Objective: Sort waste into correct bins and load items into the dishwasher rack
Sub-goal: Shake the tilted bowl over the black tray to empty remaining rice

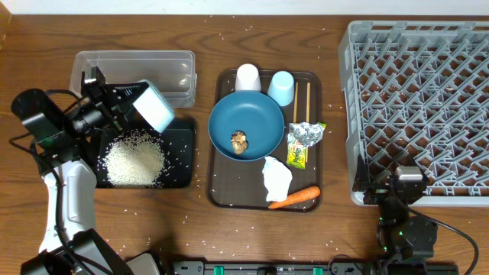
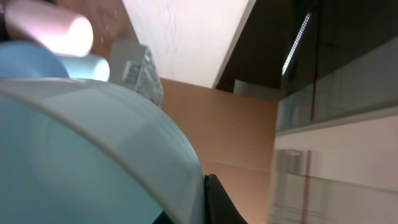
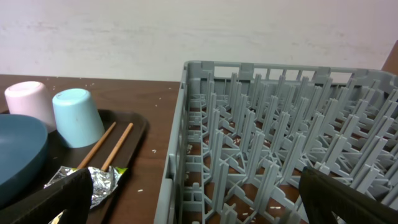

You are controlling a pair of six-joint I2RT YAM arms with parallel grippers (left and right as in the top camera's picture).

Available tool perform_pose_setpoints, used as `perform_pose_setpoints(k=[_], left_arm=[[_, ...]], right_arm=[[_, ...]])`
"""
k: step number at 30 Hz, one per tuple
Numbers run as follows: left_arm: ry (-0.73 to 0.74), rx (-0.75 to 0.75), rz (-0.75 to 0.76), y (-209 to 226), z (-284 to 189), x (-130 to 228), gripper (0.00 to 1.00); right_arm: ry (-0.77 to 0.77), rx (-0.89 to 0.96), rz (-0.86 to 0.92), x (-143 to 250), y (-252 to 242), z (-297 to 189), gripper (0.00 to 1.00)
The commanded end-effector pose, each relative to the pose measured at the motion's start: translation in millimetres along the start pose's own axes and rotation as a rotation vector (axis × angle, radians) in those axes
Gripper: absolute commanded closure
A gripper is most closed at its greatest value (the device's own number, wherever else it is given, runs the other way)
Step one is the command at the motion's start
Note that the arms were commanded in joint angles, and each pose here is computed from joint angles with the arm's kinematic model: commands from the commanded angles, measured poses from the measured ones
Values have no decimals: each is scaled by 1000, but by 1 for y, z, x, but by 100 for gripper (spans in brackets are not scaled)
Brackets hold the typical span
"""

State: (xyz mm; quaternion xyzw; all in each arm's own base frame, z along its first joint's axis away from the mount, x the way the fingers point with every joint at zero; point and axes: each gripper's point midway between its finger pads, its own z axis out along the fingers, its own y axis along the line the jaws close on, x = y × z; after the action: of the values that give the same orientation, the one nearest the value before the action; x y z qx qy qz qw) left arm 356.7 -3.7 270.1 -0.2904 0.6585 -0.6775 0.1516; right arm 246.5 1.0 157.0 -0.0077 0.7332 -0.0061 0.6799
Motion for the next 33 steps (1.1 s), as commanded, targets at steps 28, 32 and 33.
perform_pose_setpoints(k=[28,32,33], left_arm=[[-240,-639,401,142,-43,-21,94],[-253,-627,498,119,-42,-9,94],[-264,-617,534,109,-41,-6,94]], right_arm=[[-1,-2,-8,0,1,0,1],[0,-2,-8,0,1,0,1],[-1,-2,-8,0,1,0,1]])
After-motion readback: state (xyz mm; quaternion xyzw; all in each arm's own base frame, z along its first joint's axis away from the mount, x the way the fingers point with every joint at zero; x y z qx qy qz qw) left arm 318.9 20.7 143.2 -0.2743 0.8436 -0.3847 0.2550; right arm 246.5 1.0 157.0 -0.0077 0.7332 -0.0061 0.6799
